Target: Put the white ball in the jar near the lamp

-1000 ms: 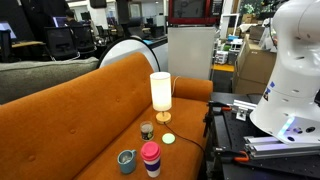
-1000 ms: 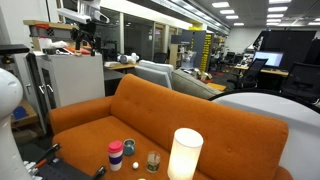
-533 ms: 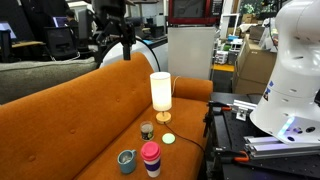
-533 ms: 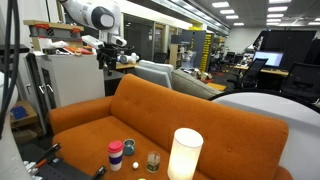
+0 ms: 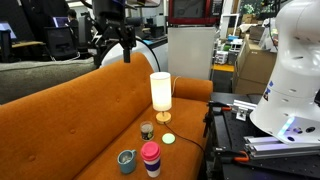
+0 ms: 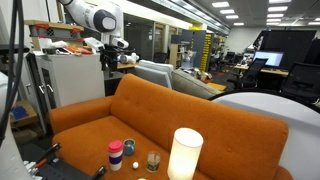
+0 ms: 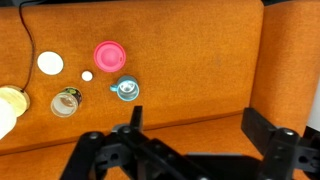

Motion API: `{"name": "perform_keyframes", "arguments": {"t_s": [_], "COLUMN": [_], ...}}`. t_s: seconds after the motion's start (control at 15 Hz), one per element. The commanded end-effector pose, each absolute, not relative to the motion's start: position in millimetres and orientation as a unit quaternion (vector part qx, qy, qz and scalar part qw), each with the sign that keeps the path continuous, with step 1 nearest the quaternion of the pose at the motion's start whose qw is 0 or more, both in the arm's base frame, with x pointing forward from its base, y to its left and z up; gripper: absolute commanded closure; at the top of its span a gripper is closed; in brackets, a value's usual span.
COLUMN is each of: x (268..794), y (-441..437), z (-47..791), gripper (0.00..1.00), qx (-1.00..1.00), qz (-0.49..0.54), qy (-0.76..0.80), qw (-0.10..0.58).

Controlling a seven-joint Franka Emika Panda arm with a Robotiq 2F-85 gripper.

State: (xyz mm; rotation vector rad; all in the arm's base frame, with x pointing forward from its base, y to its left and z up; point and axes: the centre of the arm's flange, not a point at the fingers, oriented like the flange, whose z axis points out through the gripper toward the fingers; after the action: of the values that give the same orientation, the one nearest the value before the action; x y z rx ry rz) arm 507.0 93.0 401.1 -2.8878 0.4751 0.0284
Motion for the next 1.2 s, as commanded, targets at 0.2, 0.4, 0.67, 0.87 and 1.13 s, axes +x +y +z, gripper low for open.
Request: {"name": "perform_keyframes", "arguments": {"t_s": [0.2,0.4,0.67,0.87,1.13], "x": [523.5,536.0,541.7,530.7,532.9], "y": [68.9,27.2,-8.4,-14.8,-12.5], "z": [372.6,321.6,247.0,229.3,238.0], "gripper": [0.0,0.0,0.0,0.0,0.0], "qx": [-0.966,-0.942,-0.896,-0.9,-0.902], "qz": [-0.003,-0.007,0.025,0.038,0.032], "qy": [0.232,0.323,0.438,0.429,0.426], "qw": [0.114,0.093,0.075,0.061,0.065]}}
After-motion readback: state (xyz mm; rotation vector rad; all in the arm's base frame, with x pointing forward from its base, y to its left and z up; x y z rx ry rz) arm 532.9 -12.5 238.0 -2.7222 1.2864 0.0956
